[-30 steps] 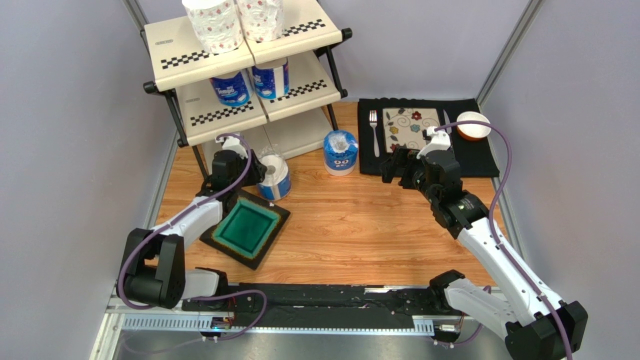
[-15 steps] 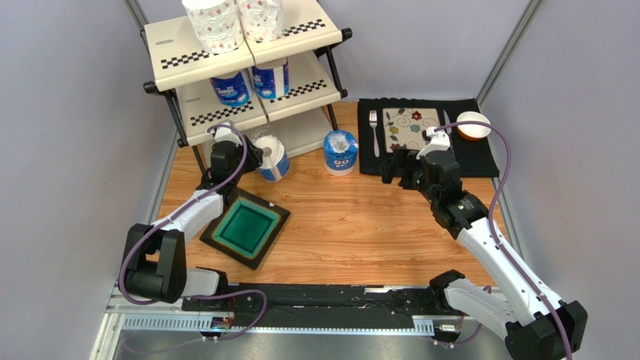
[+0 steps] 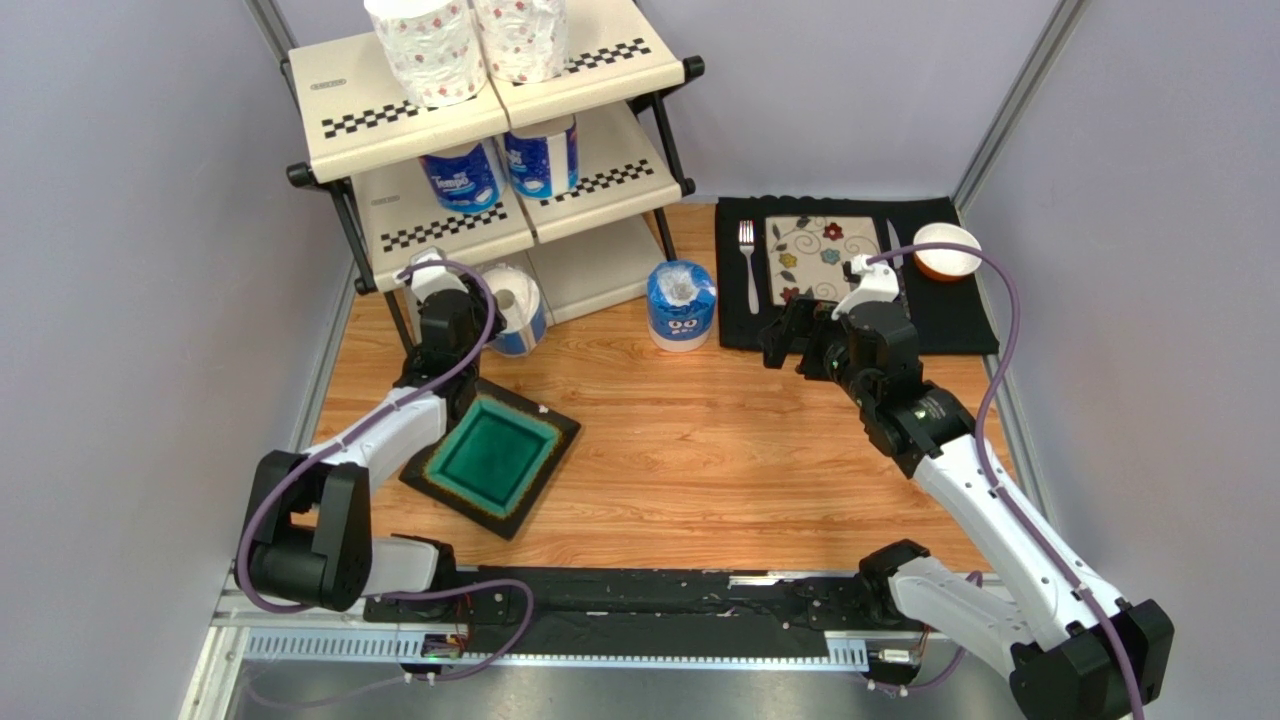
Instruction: Place and organize the paper towels onto the shelf
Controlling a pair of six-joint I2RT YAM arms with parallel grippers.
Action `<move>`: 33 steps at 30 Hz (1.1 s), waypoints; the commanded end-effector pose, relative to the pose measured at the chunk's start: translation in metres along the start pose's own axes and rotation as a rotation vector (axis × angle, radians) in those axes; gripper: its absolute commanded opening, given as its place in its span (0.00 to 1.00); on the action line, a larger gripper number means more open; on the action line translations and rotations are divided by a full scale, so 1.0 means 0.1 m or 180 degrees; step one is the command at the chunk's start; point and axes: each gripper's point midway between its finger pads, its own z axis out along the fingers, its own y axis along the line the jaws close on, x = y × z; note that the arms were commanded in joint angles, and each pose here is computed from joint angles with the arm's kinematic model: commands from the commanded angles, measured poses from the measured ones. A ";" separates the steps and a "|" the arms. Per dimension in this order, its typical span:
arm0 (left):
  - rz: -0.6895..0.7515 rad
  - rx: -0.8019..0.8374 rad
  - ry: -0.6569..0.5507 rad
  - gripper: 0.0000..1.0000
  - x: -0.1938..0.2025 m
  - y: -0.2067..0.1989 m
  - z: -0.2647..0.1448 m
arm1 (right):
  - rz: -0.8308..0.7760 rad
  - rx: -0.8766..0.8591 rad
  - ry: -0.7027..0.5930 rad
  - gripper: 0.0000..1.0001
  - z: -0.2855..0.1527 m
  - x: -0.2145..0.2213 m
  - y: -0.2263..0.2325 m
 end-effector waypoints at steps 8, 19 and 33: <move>-0.0472 -0.0018 -0.0893 0.27 -0.53 -0.05 0.04 | -0.0025 -0.0010 0.0042 0.96 0.06 0.03 0.01; -0.0576 -0.0032 -0.1057 0.28 -0.55 -0.05 0.17 | -0.0035 0.0024 0.0095 0.96 0.11 0.06 -0.01; -0.0850 0.0021 -0.1176 0.30 -0.55 -0.09 0.32 | -0.0055 0.0048 0.0159 0.96 0.15 0.12 -0.02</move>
